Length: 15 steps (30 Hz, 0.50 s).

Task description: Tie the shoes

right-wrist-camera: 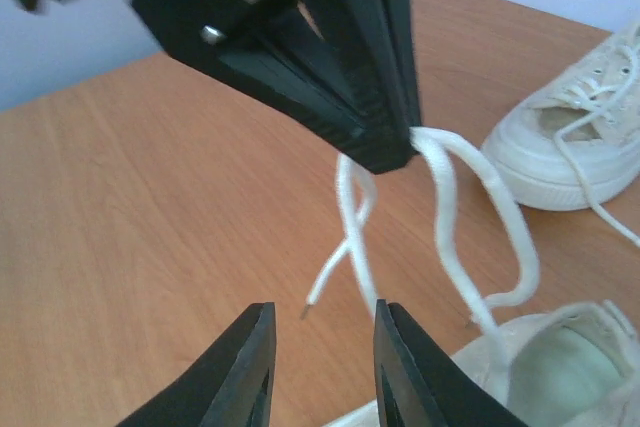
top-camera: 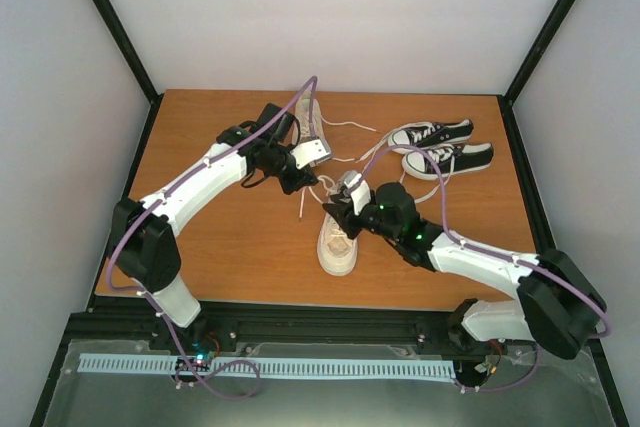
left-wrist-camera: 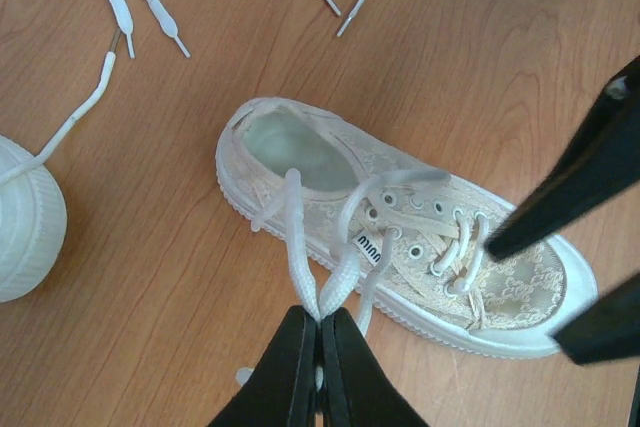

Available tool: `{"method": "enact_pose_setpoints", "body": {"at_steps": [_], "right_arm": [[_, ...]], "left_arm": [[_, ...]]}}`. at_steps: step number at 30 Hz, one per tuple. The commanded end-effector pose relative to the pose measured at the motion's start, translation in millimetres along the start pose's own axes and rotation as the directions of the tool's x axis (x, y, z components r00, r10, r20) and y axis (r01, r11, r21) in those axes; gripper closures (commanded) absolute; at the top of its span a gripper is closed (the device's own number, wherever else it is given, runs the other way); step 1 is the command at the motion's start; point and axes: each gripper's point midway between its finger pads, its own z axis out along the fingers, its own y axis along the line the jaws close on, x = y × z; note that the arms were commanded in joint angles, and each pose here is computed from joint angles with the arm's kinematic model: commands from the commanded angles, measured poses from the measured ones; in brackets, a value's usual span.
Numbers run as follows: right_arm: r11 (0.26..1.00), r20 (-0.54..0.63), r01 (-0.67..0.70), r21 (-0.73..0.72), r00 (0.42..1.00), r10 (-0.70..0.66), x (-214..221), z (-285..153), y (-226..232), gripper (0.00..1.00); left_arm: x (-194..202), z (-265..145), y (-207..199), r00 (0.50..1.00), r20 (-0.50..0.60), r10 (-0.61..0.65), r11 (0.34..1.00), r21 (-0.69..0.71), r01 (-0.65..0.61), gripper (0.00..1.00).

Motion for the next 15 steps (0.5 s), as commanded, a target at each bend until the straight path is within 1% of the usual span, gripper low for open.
{"method": "enact_pose_setpoints", "body": {"at_steps": [1, 4, 7, 11, 15], "right_arm": [[0.996, 0.020, -0.053, 0.070, 0.998, 0.052, 4, 17, -16, 0.73], [0.991, -0.006, -0.082, 0.109, 0.997, 0.083, 10, 29, -26, 0.78], [0.976, 0.003, -0.114, 0.183, 0.993, 0.116, 16, 29, -41, 0.81], [0.950, 0.001, -0.140, 0.278, 0.989, 0.145, 22, 30, -62, 0.82], [0.941, 0.023, -0.140, 0.307, 0.990, 0.139, 20, 35, -72, 0.82]], "left_arm": [[-18, -19, -8, 0.999, 0.051, -0.006, 1.000, 0.006, 0.006, 0.99], [-18, -19, -8, 0.999, 0.054, 0.000, 1.000, 0.002, 0.000, 0.99], [-18, -19, -8, 0.998, 0.059, 0.005, 1.000, -0.002, -0.004, 0.99], [-18, -18, -8, 0.998, 0.061, 0.009, 1.000, 0.001, -0.009, 0.99], [-17, -16, -10, 0.998, 0.065, 0.010, 1.000, 0.013, -0.011, 0.99]]}}
